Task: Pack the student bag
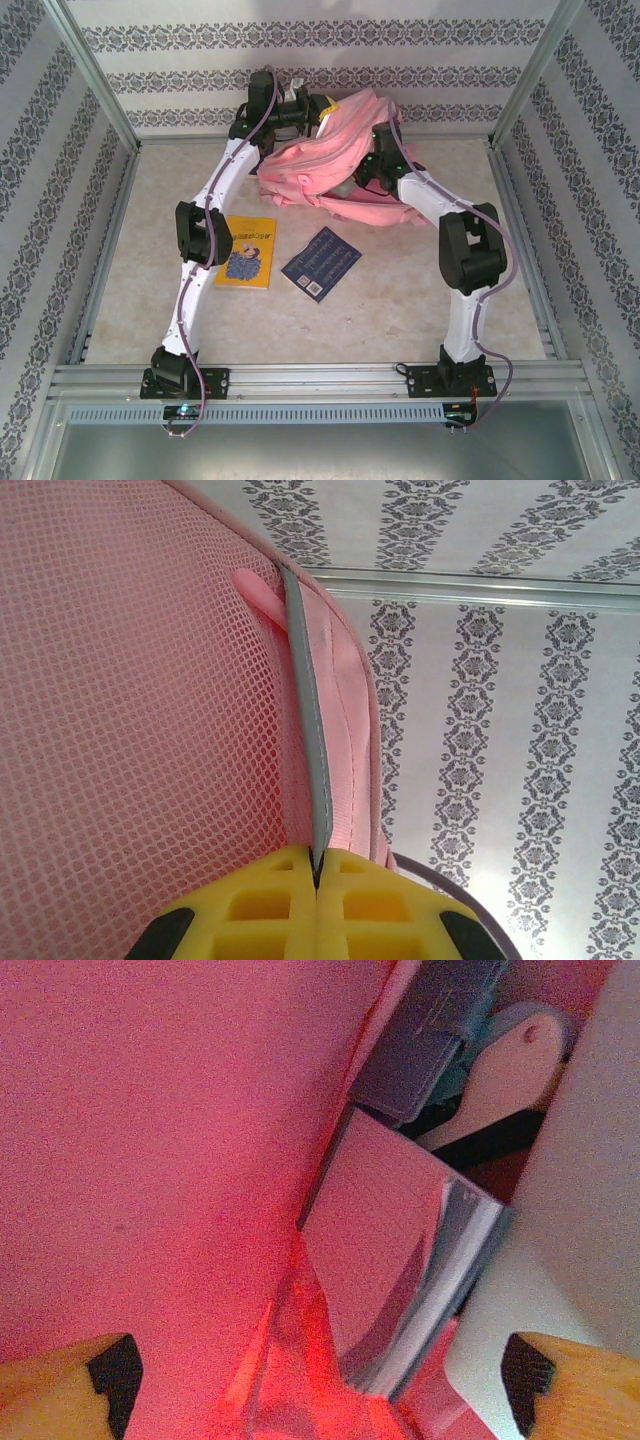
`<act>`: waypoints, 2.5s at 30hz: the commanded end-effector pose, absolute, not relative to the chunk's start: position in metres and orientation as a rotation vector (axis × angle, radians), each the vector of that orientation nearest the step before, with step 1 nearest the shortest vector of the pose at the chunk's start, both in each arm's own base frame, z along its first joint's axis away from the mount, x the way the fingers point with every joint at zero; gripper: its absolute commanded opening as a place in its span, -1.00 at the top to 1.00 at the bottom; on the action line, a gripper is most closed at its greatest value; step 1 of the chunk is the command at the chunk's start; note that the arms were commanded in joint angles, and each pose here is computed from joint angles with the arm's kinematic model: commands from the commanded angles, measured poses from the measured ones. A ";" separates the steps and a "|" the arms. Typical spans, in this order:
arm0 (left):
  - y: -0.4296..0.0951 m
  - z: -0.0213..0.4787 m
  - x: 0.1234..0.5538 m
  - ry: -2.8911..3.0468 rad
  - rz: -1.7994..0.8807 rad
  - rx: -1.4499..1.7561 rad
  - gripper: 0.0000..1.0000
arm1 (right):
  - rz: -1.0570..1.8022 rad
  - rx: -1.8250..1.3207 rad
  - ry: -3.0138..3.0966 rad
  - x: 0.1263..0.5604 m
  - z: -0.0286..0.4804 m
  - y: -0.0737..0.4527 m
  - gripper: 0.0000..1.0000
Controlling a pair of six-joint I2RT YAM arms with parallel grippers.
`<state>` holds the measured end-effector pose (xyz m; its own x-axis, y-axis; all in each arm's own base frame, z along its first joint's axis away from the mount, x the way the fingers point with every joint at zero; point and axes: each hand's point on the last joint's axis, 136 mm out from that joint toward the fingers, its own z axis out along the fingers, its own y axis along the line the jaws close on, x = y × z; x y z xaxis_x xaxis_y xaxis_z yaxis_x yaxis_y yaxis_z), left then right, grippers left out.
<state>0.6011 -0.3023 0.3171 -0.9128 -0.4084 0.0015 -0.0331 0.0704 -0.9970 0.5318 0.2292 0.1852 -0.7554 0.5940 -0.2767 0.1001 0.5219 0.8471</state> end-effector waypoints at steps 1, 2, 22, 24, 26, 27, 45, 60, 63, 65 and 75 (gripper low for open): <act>-0.291 0.376 0.598 1.895 -1.948 -0.279 1.00 | 1.139 0.408 2.156 0.513 0.238 0.214 -0.89; -0.289 0.375 0.599 1.897 -1.944 -0.279 1.00 | 1.107 0.396 2.158 0.508 0.242 0.209 -0.89; -0.339 0.297 0.549 2.271 -1.650 -0.124 0.11 | 0.406 0.525 2.359 0.309 0.216 0.092 -0.76; -0.336 0.301 0.534 2.314 -1.510 -0.082 -0.01 | 0.387 0.487 2.355 0.294 0.220 0.090 -0.75; -0.329 0.306 0.518 2.358 -1.344 -0.054 -0.10 | 0.370 0.441 2.362 0.281 0.221 0.090 -0.73; -0.323 0.308 0.508 2.381 -1.257 -0.043 -0.11 | 0.365 0.417 2.370 0.275 0.221 0.091 -0.71; -0.248 0.113 0.384 2.797 -0.990 0.001 -0.34 | 1.044 0.190 2.849 0.250 0.117 0.241 -0.18; -0.252 0.051 0.369 2.931 -0.995 0.152 -0.13 | 0.872 0.508 2.966 0.272 0.046 0.242 0.60; -0.251 0.043 0.360 2.956 -0.984 0.159 -0.13 | 0.829 0.521 2.984 0.274 0.037 0.240 0.60; -0.251 0.040 0.355 2.967 -0.982 0.167 -0.13 | 0.818 0.519 3.002 0.274 0.031 0.242 0.60; -0.282 0.036 0.323 3.019 -1.028 0.245 0.03 | 0.755 0.454 3.070 0.274 0.013 0.248 0.62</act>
<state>0.3461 -0.2597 0.0367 -0.9937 0.1065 -0.0350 0.1076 0.8186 -0.5642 0.2727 0.2452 0.0238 -0.9486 0.2892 0.1286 0.3150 0.8223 0.4740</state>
